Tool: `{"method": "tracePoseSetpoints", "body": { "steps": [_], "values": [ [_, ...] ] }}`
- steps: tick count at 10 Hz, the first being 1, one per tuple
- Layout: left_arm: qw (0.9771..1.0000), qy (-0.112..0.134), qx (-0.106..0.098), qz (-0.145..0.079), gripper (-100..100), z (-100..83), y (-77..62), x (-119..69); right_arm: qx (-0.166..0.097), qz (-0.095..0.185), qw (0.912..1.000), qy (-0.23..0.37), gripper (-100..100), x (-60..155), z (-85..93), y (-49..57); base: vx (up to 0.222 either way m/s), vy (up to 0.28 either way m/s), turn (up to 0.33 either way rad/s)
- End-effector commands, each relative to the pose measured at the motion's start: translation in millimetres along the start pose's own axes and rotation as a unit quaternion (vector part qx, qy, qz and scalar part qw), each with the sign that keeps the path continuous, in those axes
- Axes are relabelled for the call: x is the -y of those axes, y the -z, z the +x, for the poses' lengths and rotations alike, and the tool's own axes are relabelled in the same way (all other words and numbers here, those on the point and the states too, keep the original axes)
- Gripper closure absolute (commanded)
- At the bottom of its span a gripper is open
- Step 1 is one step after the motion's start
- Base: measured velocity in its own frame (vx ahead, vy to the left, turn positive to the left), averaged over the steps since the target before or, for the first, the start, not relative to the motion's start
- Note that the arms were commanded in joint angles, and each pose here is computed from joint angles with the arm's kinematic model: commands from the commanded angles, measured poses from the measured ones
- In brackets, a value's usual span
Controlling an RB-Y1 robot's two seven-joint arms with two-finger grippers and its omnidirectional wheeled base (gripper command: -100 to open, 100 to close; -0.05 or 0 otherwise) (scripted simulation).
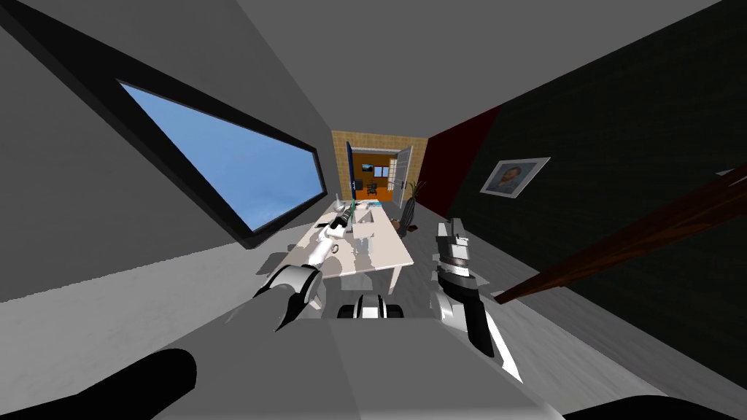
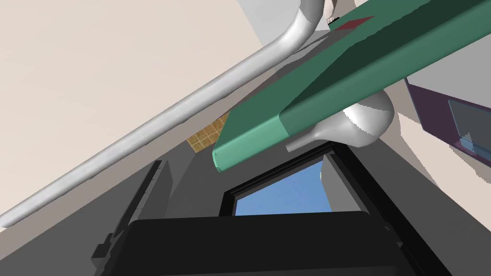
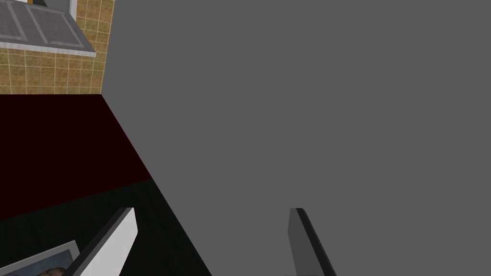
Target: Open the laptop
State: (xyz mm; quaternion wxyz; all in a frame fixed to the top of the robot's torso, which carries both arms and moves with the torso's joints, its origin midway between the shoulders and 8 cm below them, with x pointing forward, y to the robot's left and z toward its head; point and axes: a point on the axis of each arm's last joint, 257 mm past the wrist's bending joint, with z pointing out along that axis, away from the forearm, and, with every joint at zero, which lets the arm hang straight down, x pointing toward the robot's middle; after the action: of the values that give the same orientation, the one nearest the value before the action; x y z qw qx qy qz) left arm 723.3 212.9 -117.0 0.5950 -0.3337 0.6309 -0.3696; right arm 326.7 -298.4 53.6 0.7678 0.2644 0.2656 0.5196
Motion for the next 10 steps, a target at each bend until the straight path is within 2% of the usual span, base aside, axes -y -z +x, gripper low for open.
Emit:
{"method": "tracePoseSetpoints", "body": {
  "steps": [1,2,3,4,5,6,7,8,9,10],
  "values": [
    [0.9999,-0.009,-0.002,-0.014,-100,-5.5,-5.6,-4.7,0.0,0.0,1.0,0.0,0,0.0,0.0,0.0,0.007,-0.002,-0.02],
    [0.9999,-0.007,-0.001,-0.011,-100,-4.6,-4.4,-3.7,0.0,0.0,1.0,0.0,0,0.0,0.0,0.0,0.0,0.0,0.0],
    [0.9998,-0.009,0.009,-0.017,-100,-24.1,0.7,-15.7,0.0,0.0,1.0,0.0,0,0.0,0.0,0.0,0.023,-0.025,-0.118],
    [0.9998,-0.005,0.009,-0.017,-100,-24.1,0.7,-15.7,0.0,0.0,1.0,0.0,0,0.0,0.0,0.0,0.019,-0.027,-0.056],
    [0.9995,-0.013,0.018,-0.022,-100,-42.6,6.8,-26.6,0.0,0.0,1.0,0.0,0,0.0,0.0,0.0,0.015,-0.042,-0.093],
    [0.9996,-0.004,0.018,-0.022,-100,-42.6,6.8,-26.6,0.0,0.0,1.0,0.0,0,0.0,0.0,0.0,0.016,-0.041,-0.049],
    [0.9992,-0.014,0.026,-0.027,-100,-60.2,13.4,-36.7,0.0,0.0,1.0,0.0,0,0.0,0.0,0.0,0.022,-0.045,-0.117],
    [0.9993,-0.003,0.027,-0.026,-100,-60.2,13.4,-36.7,0.0,0.0,1.0,0.0,0,0.0,0.0,0.0,0.022,-0.033,-0.05],
    [0.9988,-0.015,0.034,-0.031,-100,-76.8,20.5,-46.2,0.0,0.0,1.0,0.0,0,0.0,0.0,0.0,0.024,-0.038,-0.11],
    [0.9989,-0.002,0.035,-0.03,-100,-76.8,20.5,-46.2,0.0,0.0,1.0,0.0,0,0.0,0.0,0.0,0.019,-0.025,-0.051]
  ]
}}
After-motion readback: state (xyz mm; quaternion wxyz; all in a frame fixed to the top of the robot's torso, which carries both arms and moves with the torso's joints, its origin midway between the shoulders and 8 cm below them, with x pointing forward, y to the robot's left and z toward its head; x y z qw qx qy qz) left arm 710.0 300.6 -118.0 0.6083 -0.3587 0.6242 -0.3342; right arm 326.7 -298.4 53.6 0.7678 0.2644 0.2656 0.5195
